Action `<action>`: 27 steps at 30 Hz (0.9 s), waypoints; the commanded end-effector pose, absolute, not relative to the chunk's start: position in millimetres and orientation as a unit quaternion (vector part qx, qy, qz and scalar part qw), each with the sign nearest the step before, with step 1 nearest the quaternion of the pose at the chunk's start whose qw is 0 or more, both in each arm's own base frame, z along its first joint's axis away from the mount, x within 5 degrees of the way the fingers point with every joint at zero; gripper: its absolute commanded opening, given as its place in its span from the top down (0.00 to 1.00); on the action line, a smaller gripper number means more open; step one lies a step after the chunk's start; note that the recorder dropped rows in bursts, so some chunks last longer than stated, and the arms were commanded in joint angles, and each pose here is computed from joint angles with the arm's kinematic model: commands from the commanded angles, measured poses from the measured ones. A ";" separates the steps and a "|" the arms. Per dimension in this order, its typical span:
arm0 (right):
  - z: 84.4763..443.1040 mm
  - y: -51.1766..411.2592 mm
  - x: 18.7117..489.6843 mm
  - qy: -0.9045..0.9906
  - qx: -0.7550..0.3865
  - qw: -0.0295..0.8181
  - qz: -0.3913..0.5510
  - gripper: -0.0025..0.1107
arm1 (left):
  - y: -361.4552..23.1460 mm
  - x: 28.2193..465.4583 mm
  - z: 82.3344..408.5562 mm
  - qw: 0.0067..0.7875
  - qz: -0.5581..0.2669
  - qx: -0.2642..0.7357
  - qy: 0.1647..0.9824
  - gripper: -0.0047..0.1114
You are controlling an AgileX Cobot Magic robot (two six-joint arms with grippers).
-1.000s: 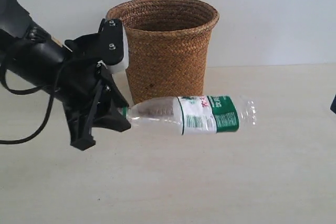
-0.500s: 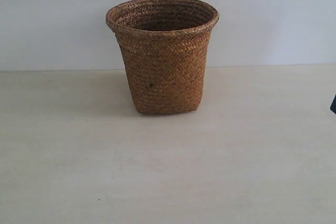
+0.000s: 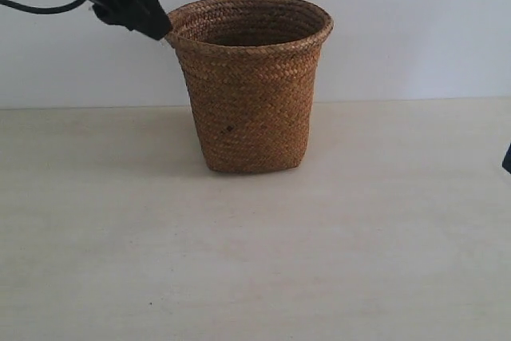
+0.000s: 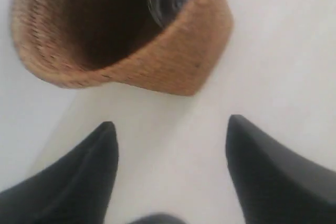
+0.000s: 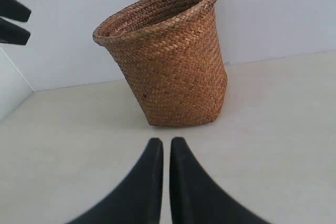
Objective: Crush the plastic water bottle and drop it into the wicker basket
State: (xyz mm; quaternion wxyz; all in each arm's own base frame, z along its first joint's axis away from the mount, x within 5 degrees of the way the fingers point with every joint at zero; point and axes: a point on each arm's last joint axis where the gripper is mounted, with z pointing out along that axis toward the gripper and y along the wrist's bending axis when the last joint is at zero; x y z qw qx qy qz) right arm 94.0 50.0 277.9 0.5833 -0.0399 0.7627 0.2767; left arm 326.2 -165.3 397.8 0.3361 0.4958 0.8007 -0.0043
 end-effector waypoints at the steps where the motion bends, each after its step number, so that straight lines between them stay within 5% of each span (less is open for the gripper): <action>1: 278.3 49.3 93.9 0.761 -0.044 0.588 0.271 0.97 | -171.4 308.0 386.3 0.261 -0.087 0.488 0.828 0.70; 4: 278.5 49.3 93.9 0.760 -0.043 0.589 0.271 0.97 | -176.5 297.6 375.3 0.244 -0.137 0.503 0.818 0.92; 20: 283.1 47.8 95.6 0.739 -0.045 0.617 0.264 0.97 | -192.8 191.5 271.3 0.352 -0.274 0.467 0.763 0.93; 27: 241.2 41.1 96.1 0.732 -0.022 0.636 0.244 0.97 | -191.1 155.0 242.3 0.380 -0.263 0.445 0.767 0.93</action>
